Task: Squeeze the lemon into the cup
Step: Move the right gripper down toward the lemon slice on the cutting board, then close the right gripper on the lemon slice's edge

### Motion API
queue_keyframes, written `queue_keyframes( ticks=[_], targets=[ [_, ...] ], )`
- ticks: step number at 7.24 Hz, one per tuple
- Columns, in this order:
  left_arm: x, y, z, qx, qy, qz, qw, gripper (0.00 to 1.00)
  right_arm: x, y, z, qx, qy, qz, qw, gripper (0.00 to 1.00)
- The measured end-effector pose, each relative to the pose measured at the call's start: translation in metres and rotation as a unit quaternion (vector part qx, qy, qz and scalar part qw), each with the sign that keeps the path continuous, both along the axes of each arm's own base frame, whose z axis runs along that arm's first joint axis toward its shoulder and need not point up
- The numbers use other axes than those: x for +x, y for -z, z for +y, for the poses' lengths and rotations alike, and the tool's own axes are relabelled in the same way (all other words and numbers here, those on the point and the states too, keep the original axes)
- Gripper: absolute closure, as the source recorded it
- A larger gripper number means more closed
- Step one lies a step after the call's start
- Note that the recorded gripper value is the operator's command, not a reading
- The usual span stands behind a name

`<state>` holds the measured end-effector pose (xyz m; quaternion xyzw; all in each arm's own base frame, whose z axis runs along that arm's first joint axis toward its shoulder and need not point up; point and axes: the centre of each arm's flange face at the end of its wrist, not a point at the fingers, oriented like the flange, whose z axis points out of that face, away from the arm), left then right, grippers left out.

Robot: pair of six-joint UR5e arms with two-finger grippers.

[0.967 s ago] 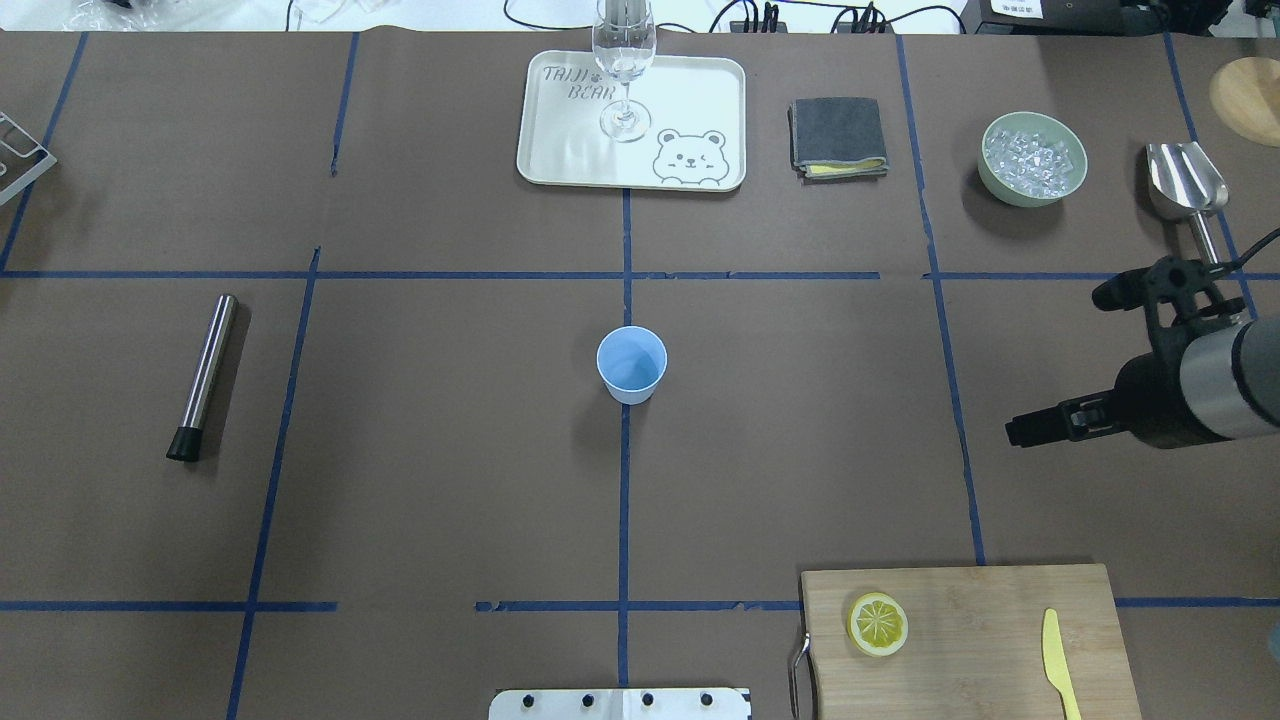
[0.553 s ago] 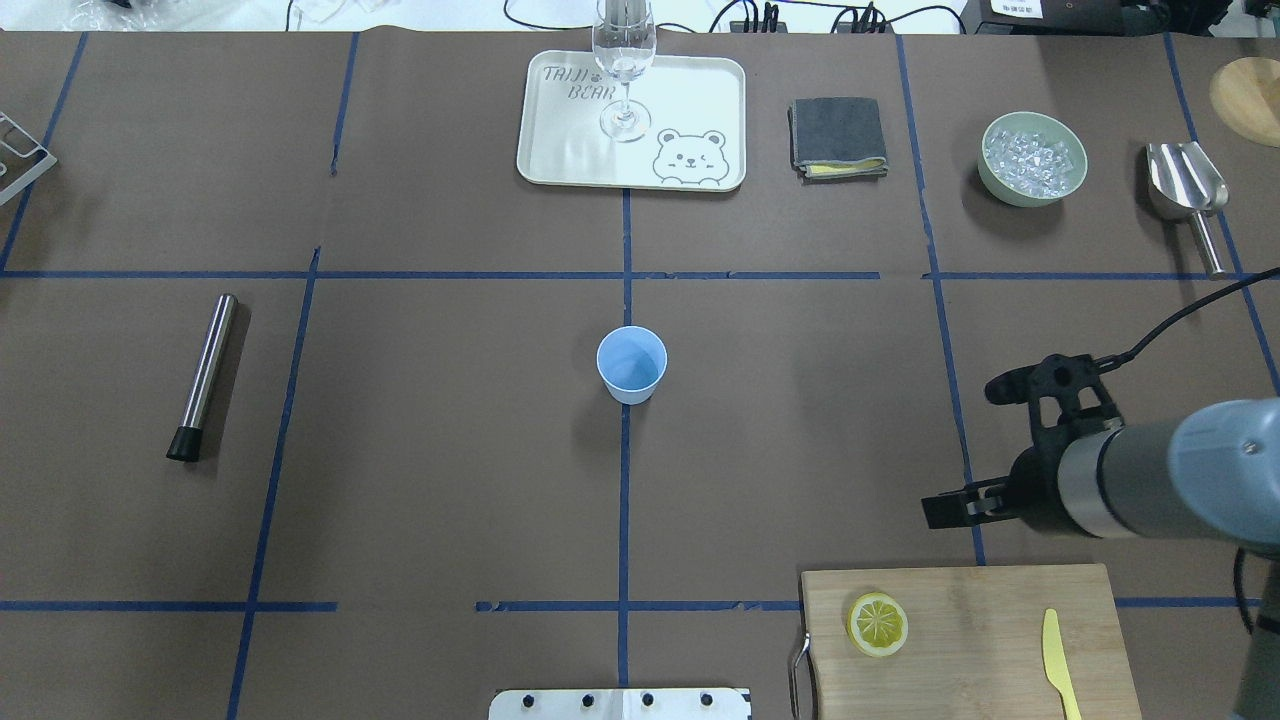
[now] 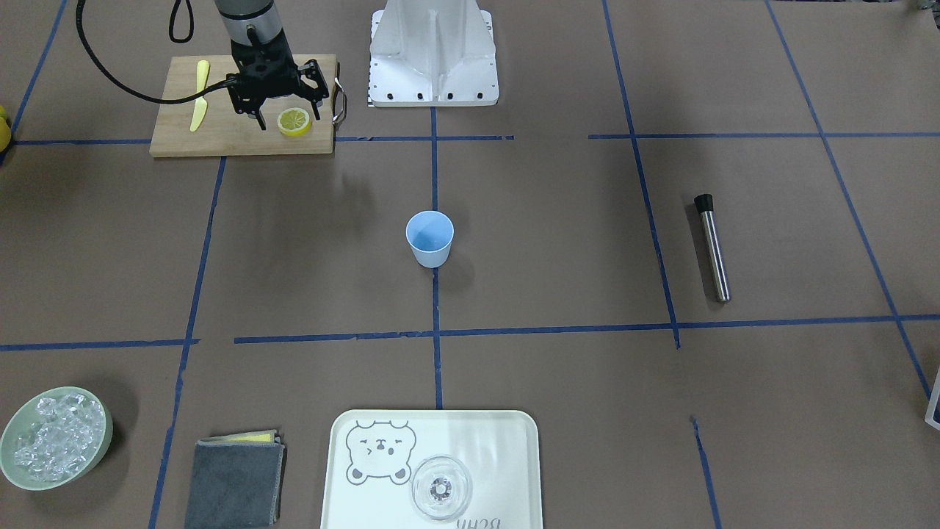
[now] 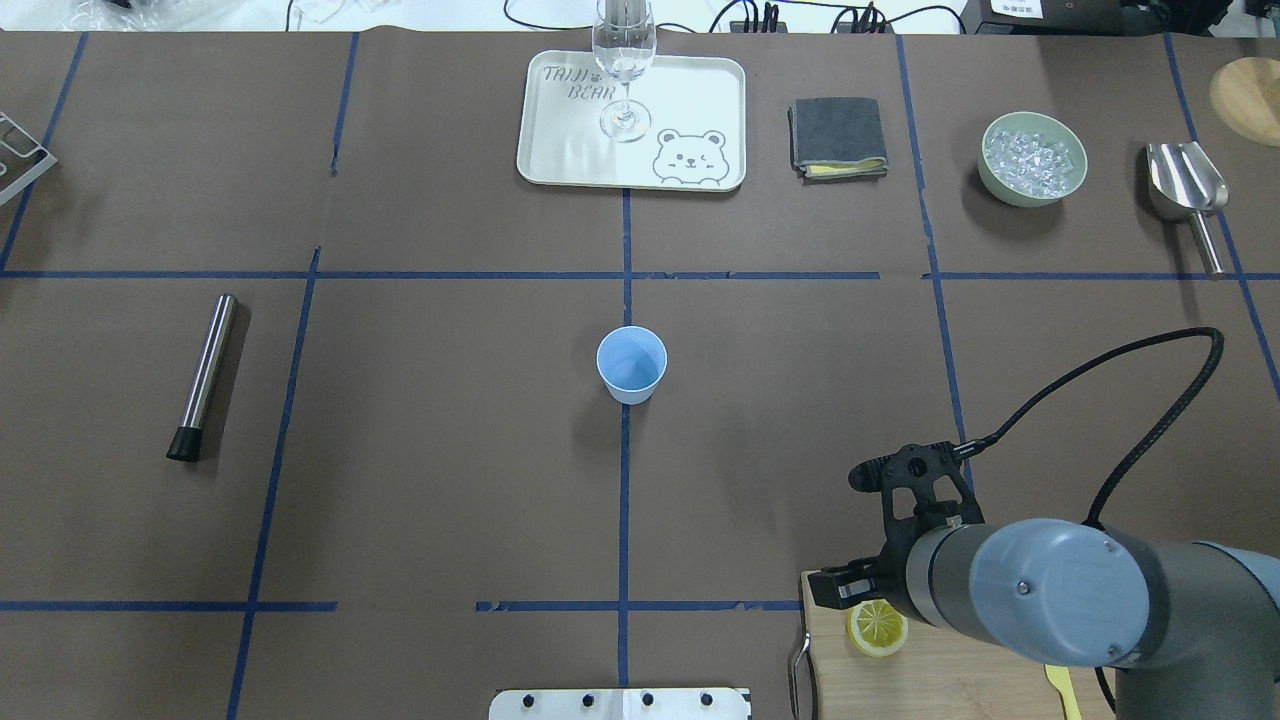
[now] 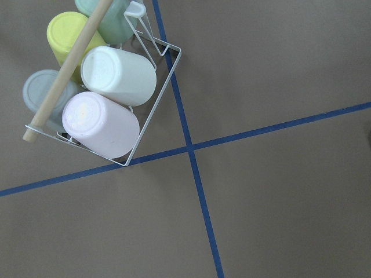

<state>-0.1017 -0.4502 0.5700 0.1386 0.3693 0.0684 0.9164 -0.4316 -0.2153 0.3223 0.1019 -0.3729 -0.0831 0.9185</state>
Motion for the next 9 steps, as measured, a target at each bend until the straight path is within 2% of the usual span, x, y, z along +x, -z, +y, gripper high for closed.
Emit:
queue_keyframes(
  ticks=[4, 7, 9],
  targets=[
    [0.0, -0.005, 0.005, -0.005, 0.0, 0.001, 1.0, 0.0, -0.023, -0.021, 0.02, 0.007, -0.001, 0.028, 0.9996, 0.0],
    [-0.001, -0.005, 0.006, -0.006, 0.001, 0.001, 1.0, 0.0, -0.018, -0.036, 0.024, 0.006, 0.004, 0.035, 0.9994, 0.0],
    [-0.001, -0.006, 0.007, -0.007, 0.002, 0.001, 1.0, 0.0, -0.01, -0.052, 0.032, 0.007, 0.011, 0.025, 0.9996, 0.0]
  ],
)
